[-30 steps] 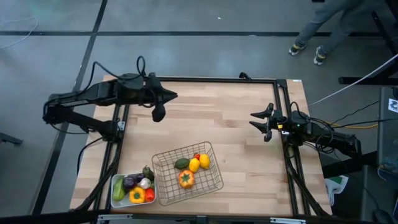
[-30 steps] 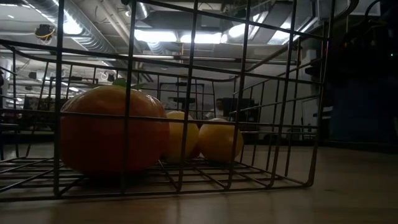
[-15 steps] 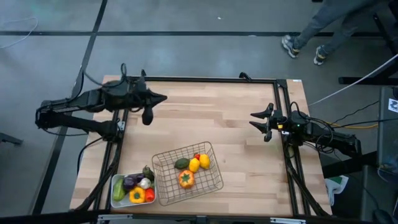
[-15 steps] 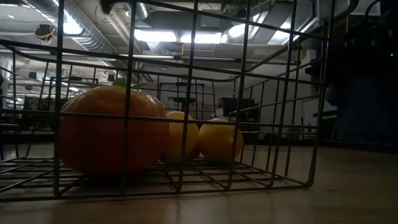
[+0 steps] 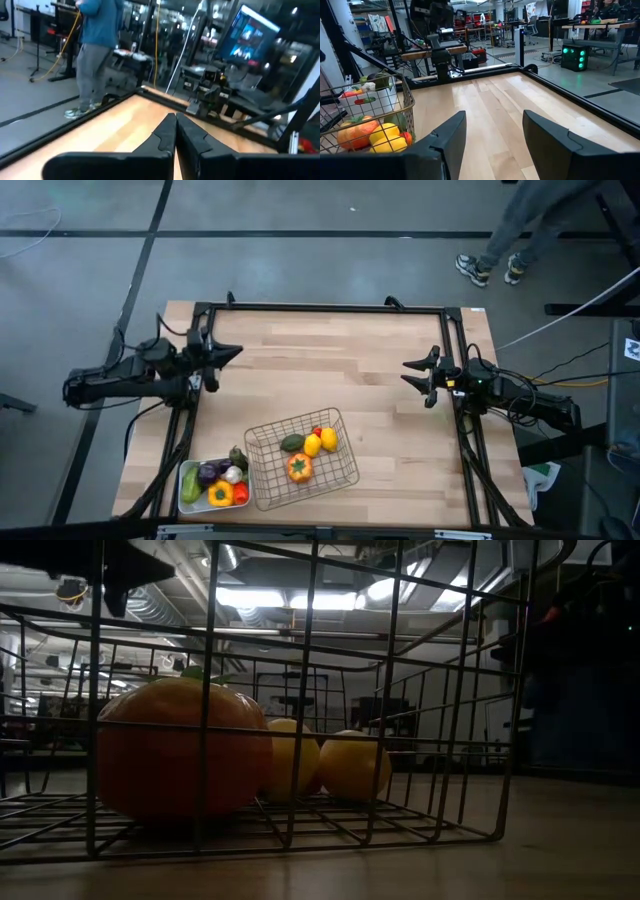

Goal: Sort produce into baskets
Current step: Return to Home Position

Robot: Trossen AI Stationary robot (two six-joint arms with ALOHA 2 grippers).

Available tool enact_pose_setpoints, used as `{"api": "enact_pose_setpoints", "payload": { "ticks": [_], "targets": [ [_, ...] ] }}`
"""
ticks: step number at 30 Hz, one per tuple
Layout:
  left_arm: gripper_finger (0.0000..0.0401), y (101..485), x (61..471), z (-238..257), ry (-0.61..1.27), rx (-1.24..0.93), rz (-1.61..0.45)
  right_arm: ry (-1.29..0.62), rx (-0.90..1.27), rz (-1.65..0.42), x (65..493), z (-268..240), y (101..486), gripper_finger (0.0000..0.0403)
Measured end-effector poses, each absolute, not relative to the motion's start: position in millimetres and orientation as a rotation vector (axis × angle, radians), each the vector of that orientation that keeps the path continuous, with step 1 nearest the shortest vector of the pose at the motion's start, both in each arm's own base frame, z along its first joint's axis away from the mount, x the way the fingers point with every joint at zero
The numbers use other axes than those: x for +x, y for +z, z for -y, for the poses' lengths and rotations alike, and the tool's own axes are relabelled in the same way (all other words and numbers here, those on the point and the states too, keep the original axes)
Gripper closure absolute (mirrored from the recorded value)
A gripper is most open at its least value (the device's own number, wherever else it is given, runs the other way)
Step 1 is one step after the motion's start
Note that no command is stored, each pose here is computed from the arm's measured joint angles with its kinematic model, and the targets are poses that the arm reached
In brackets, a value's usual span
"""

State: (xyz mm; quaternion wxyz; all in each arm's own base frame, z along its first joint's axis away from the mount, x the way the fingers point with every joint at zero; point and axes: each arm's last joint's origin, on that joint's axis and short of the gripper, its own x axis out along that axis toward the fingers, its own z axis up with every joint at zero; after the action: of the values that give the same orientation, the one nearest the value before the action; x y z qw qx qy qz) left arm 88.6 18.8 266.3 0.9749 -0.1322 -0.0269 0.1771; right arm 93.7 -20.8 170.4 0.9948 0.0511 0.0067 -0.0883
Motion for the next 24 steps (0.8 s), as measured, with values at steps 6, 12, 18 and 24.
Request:
{"api": "enact_pose_setpoints", "payload": {
  "ticks": [6,12,18,24],
  "targets": [
    [0.0398,240.9,80.5,-17.6,0.339,-0.255,0.187,-0.177,0.102,-0.013,93.7,20.8,170.4,0.0210],
    [0.0399,215.8,83.3,-18.0,0.336,-0.203,0.248,-0.177,0.102,-0.014,93.8,20.8,170.3,0.0210],
    [0.0399,192.1,91.2,-19.1,0.340,-0.158,0.260,-0.177,0.102,-0.014,93.8,20.8,170.4,0.0210],
    [0.0399,182.9,93.5,-19.1,0.334,-0.148,0.208,-0.177,0.102,-0.014,93.8,20.8,170.3,0.0210]
  ]
}}
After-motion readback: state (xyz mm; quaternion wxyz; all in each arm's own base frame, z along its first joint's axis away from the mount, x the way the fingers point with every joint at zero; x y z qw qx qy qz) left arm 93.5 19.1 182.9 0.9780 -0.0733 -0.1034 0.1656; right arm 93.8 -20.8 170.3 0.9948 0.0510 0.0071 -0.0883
